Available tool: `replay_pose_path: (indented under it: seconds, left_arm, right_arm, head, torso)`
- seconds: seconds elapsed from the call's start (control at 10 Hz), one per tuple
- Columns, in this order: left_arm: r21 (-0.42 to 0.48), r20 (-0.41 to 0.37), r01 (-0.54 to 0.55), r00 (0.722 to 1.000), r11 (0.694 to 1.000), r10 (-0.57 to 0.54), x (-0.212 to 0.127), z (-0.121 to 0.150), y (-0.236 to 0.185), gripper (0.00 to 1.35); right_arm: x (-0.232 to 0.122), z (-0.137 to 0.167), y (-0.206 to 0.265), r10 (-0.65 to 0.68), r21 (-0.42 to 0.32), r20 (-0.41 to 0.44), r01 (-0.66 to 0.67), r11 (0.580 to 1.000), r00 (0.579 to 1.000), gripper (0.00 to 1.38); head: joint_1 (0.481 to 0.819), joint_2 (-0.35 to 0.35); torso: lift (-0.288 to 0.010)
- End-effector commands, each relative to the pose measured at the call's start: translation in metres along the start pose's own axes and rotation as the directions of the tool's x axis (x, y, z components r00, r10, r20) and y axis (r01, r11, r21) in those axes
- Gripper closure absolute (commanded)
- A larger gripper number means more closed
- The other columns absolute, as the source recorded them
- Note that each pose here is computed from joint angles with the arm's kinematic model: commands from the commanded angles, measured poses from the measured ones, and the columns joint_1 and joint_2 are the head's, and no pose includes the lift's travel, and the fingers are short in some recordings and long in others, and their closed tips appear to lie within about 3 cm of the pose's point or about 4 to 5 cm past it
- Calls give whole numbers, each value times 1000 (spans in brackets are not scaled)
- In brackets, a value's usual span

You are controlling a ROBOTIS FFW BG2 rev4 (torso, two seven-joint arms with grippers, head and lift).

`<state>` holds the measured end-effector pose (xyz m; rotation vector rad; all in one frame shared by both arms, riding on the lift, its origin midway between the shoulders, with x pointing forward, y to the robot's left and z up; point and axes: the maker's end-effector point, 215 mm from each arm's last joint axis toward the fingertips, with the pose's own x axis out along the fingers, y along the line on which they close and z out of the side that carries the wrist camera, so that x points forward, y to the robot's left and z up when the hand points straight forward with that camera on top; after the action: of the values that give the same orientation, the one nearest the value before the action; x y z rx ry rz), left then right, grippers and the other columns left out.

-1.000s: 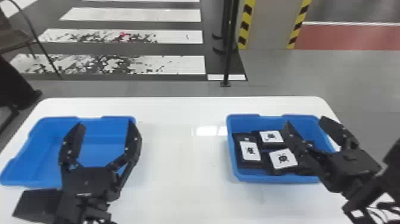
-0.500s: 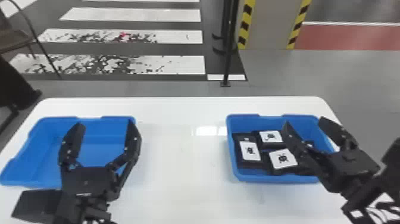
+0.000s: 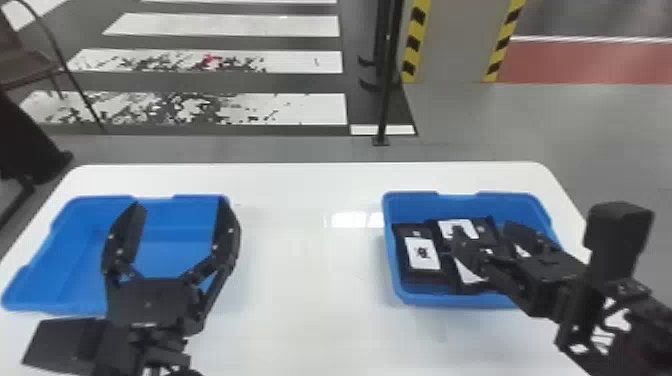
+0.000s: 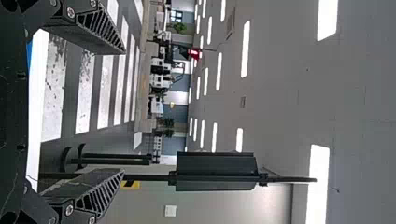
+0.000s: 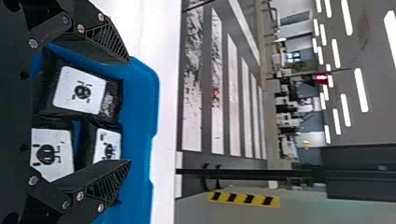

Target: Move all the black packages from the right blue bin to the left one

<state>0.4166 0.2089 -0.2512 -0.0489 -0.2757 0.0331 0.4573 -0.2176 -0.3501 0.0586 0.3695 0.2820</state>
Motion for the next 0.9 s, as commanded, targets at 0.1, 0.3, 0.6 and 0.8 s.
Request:
replay_pose_path:
  seconds: [0.1, 0.3, 0.6, 0.8]
  left_arm:
    - [-5, 11, 3, 1000, 1000, -3, 1, 3, -2, 151]
    - [-4, 11, 2, 1000, 1000, -2, 0, 4, -1, 151]
    - [-6, 18, 5, 1000, 1000, -5, 0, 4, -3, 151]
    - [-13, 42, 5, 999, 1000, -4, -1, 10, -2, 147]
  right_arm:
    - [33, -44, -1, 32, 22, -158, -29, 999, 987, 295]
    - [52, -55, 11, 68, 25, -189, -65, 998, 980, 295]
    - [76, -67, 12, 75, 18, -228, -73, 997, 971, 320]
    - [85, -69, 10, 76, 20, -239, -73, 997, 968, 334]
  head:
    - [695, -9]
    - [695, 2]
    - [695, 27]
    - [695, 26]
  torso:
    - [-154]
    - [-154]
    - [-154]
    - [-154]
